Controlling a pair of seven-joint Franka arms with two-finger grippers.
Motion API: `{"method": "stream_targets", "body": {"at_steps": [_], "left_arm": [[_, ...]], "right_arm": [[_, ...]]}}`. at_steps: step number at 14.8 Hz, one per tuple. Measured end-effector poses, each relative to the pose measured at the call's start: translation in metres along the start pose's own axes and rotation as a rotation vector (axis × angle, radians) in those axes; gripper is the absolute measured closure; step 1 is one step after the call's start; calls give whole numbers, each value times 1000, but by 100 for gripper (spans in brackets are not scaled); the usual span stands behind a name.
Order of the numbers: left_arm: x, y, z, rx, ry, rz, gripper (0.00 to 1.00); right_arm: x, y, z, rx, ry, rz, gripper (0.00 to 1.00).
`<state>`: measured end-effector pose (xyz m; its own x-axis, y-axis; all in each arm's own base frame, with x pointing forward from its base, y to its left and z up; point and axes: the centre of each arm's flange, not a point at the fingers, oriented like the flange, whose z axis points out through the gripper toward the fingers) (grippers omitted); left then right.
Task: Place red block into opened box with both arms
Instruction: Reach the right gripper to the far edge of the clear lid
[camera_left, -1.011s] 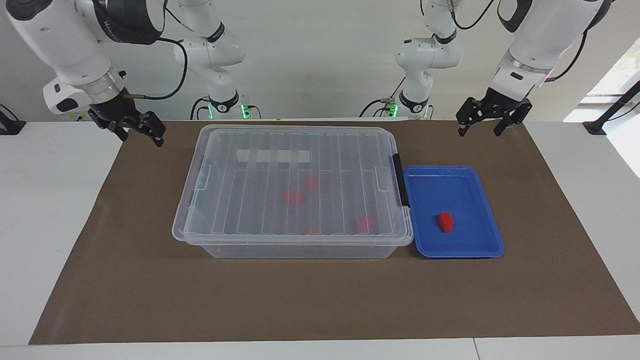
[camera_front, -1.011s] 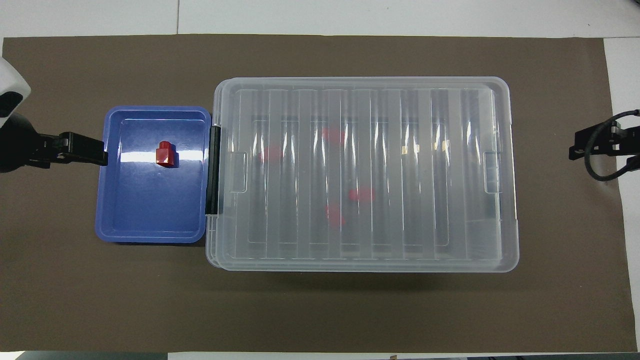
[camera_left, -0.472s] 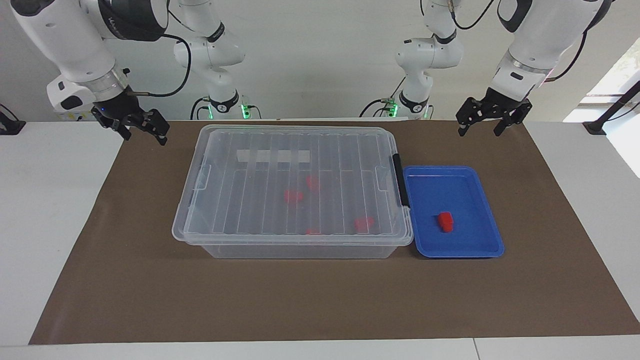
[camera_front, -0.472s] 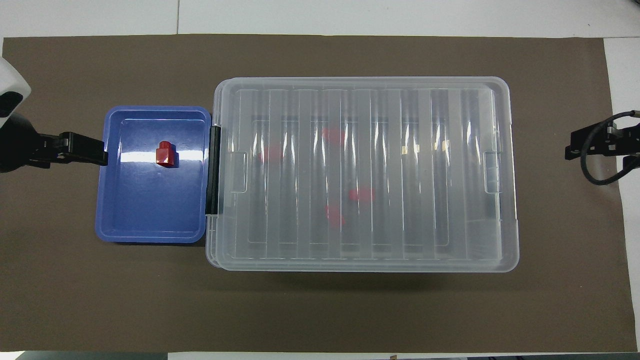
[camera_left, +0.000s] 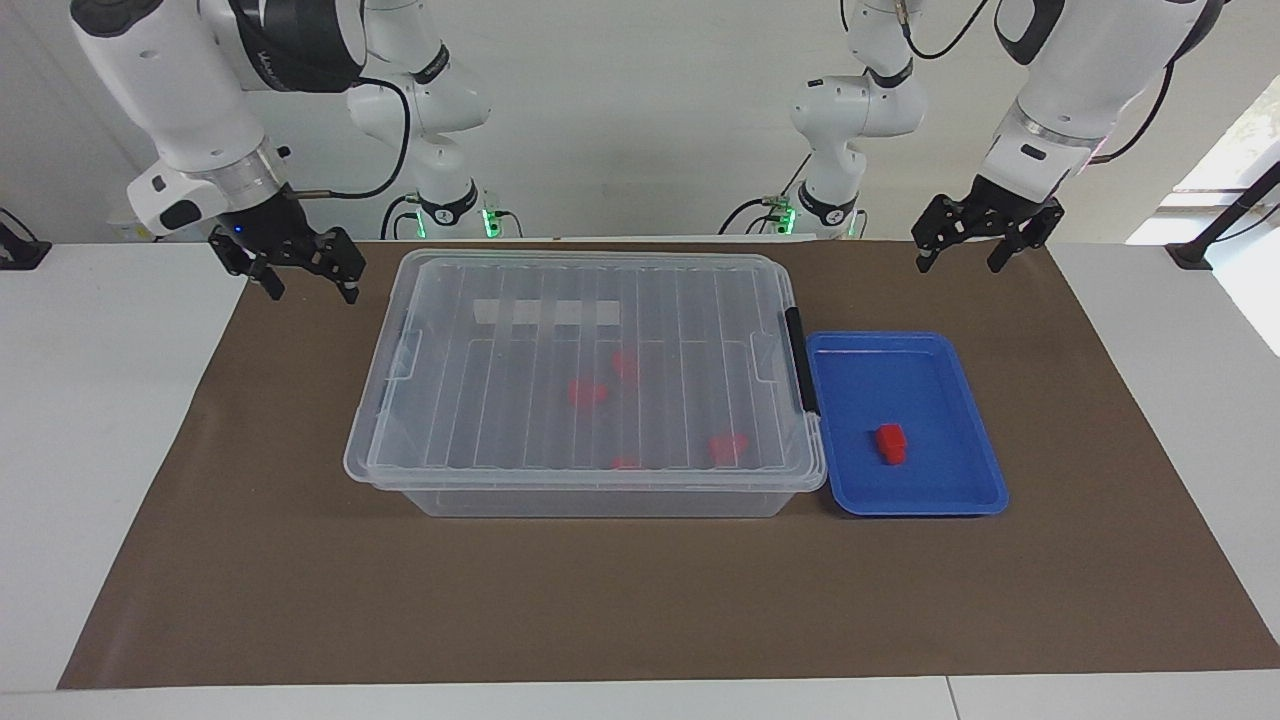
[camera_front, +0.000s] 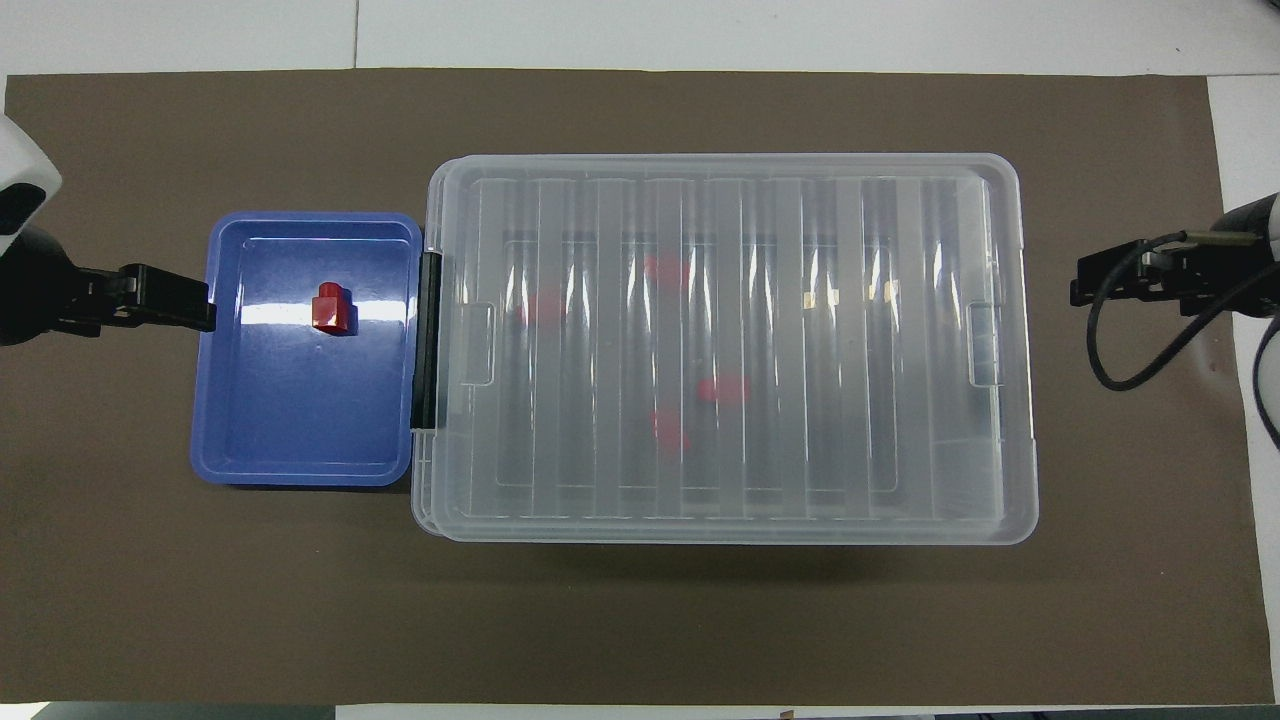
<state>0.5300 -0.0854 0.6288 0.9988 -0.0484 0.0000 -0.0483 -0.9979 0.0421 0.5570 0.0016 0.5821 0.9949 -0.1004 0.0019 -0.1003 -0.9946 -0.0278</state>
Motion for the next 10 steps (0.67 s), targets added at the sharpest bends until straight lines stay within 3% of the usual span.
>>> {"method": "stream_targets", "body": {"at_steps": [10], "left_arm": [[0,0,0,0,0,0,0]], "right_arm": [[13,-37,109,-15,-35,-20,0]]}}
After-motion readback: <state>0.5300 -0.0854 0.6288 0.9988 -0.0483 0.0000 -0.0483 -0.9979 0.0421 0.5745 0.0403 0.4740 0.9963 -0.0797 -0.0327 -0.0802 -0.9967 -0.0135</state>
